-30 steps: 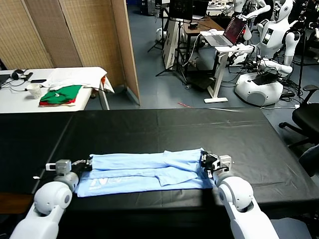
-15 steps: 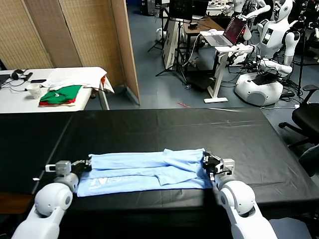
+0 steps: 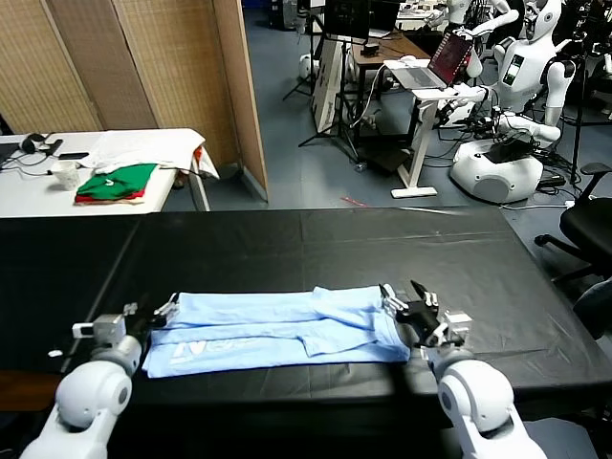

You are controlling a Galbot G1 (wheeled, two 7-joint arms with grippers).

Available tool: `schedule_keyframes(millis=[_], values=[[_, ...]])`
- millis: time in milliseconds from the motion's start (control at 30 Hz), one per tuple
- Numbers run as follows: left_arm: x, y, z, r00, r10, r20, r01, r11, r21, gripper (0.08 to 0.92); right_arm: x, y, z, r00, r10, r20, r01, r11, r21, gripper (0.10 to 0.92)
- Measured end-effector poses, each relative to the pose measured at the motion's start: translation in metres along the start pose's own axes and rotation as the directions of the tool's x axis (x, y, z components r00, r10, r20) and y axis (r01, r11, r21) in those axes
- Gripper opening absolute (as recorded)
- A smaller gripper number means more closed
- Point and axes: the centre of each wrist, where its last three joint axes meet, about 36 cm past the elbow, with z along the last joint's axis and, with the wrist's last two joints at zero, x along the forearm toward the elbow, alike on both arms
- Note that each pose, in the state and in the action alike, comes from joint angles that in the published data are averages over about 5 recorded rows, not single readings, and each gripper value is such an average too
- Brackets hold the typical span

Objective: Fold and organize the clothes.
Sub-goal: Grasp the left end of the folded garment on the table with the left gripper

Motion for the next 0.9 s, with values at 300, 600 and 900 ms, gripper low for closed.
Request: schedule_keyframes(millis=[300, 600, 900], values=[[0.026, -0.004, 0.028, 0.9997, -0.016, -0.017, 0.017, 0.996, 0.086, 0.907, 0.013, 0.007, 0.005, 1.000, -0.014, -0.008, 0.014, 1.000, -0.008, 0.907], [0.023, -0.004, 0.044, 0.9997, -0.012, -0.023, 0.016, 0.986, 0.164, 0.907, 0.015, 0.011, 0.007, 1.000, -0.022, -0.014, 0.022, 1.000, -0.011, 0.907], [0.029, -0.012, 0.052, 0.9998, -0.004, -0.021, 0.008, 0.983, 0.182, 0.780, 0.013, 0.017, 0.011, 0.999, -0.031, -0.025, 0.030, 0.999, -0.014, 0.907]])
